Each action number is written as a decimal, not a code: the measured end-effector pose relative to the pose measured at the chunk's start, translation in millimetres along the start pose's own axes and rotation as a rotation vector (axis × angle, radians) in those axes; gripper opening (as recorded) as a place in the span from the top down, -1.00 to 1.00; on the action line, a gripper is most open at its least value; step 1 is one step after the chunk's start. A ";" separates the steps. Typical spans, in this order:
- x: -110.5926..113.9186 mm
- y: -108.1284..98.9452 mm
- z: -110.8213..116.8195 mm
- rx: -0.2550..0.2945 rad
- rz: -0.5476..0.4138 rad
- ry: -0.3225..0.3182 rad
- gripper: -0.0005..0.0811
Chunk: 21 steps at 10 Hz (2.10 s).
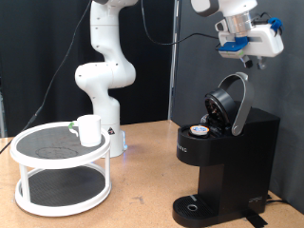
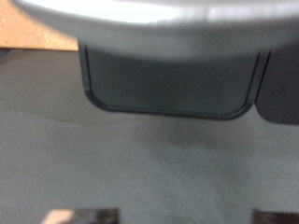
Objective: Make a cup of coffee with the keurig machine
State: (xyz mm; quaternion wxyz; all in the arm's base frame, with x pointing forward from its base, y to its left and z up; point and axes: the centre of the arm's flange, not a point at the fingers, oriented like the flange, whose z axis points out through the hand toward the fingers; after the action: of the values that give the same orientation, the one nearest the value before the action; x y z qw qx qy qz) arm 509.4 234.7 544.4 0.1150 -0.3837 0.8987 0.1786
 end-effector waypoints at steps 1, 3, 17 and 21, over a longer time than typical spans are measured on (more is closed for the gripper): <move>4.0 -4.6 2.3 0.000 0.007 0.006 0.52; 11.2 -13.0 5.1 0.000 0.012 0.014 0.88; 103.1 -97.0 -27.0 0.083 0.094 0.115 0.99; 128.9 -125.1 -6.9 0.107 0.133 0.186 0.99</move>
State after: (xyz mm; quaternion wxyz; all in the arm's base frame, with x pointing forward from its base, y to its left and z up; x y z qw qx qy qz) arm 512.8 68.0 477.2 0.0392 -0.3313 0.9373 0.1011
